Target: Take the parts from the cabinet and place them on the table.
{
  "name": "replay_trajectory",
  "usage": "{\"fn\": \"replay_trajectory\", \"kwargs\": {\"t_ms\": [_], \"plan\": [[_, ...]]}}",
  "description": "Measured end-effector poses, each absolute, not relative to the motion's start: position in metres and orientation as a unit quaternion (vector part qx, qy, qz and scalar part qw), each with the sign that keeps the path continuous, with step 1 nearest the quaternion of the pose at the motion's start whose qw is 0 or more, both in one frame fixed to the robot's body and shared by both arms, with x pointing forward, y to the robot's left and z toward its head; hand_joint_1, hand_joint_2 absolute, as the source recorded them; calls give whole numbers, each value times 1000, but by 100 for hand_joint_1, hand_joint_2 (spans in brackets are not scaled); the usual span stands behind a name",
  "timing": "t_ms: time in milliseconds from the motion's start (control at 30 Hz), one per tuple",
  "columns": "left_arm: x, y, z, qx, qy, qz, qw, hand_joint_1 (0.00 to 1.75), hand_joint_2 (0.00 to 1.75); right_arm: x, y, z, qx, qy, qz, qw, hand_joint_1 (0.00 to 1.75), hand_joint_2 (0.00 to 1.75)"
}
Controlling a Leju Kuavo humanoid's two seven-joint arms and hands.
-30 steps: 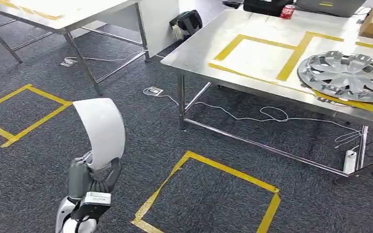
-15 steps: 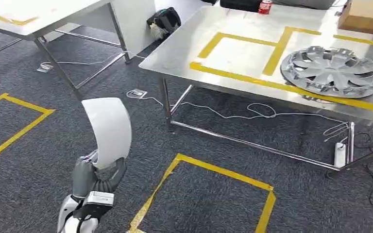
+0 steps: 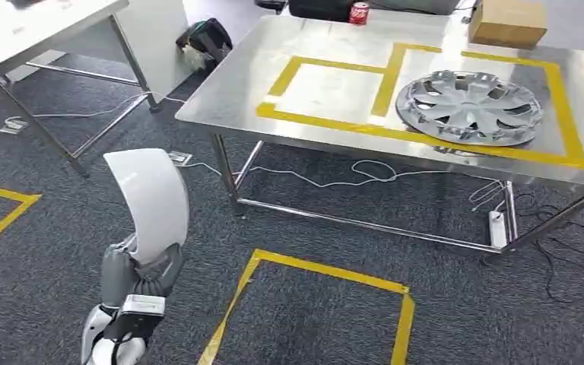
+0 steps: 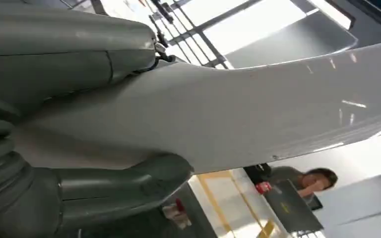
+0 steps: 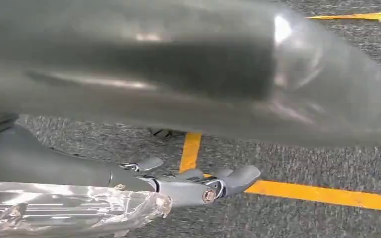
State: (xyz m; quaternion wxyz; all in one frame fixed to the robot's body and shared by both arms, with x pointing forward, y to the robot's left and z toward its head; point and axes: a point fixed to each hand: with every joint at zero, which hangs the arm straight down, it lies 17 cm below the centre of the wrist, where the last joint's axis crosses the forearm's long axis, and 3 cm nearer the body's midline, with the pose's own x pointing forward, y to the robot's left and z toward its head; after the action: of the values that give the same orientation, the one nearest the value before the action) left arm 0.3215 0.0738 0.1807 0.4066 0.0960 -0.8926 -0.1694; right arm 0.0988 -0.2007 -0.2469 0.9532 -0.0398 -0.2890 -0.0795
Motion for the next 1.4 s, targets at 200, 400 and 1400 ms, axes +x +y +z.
{"fn": "replay_trajectory", "kwargs": {"t_ms": [200,400,1400], "plan": [[322,77,179,102,-891,-168,410,175,175,99,-202,-247,-42,-290,-77,953,0,0],[322,78,176,104,-889,-172,412,175,175,92,-202,-248,-43,-284,-74,955,0,0],[335,76,177,112,-885,-178,415,175,175,103,-198,-247,-36,-292,-64,954,0,0]]}}
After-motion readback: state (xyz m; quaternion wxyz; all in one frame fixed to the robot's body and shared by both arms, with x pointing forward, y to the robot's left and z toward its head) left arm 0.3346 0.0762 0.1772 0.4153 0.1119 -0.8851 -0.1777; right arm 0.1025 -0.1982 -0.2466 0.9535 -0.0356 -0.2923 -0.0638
